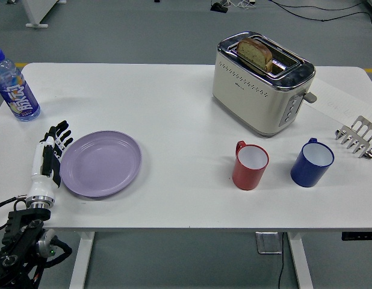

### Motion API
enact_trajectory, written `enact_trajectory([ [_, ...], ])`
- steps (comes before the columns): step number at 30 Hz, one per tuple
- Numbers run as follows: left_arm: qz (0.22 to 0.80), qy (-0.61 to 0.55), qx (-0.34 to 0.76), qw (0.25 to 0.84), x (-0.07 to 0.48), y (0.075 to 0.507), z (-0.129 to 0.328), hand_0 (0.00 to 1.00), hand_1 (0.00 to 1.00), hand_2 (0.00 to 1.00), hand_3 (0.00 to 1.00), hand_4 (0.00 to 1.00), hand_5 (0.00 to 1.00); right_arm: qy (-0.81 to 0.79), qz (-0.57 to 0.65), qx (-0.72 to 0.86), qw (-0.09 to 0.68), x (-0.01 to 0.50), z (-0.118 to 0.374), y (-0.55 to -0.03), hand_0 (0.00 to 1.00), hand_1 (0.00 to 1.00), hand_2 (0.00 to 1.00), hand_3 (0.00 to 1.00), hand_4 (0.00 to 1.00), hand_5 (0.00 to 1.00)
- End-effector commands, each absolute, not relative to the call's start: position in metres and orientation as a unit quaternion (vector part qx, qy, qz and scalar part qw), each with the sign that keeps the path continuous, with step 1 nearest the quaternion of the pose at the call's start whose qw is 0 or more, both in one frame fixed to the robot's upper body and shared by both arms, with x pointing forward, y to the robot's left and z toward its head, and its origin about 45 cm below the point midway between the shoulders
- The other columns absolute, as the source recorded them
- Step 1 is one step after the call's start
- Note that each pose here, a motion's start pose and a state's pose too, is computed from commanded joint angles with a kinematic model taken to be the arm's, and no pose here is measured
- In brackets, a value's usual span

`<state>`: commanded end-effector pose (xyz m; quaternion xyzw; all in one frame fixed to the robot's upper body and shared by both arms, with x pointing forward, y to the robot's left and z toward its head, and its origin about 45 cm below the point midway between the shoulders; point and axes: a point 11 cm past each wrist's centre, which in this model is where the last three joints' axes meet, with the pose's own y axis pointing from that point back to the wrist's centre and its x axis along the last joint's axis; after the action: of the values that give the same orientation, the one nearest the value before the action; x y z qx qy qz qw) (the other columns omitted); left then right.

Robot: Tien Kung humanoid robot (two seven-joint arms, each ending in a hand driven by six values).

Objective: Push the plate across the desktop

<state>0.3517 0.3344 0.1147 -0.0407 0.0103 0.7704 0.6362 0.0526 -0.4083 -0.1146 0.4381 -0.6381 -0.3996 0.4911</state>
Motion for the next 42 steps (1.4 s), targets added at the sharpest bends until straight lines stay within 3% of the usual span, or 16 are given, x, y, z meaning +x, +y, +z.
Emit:
enact_trajectory([
  [42, 0.744, 0.010, -0.038, 0.667, 0.353, 0.291, 0.110, 0.812, 0.868, 0.906, 0.820, 0.522, 0.998, -0.639, -0.396, 0.441, 0.491, 0.057, -0.114, -0.410, 0.676, 0.677, 0.758, 0.704, 0.322, 0.319],
])
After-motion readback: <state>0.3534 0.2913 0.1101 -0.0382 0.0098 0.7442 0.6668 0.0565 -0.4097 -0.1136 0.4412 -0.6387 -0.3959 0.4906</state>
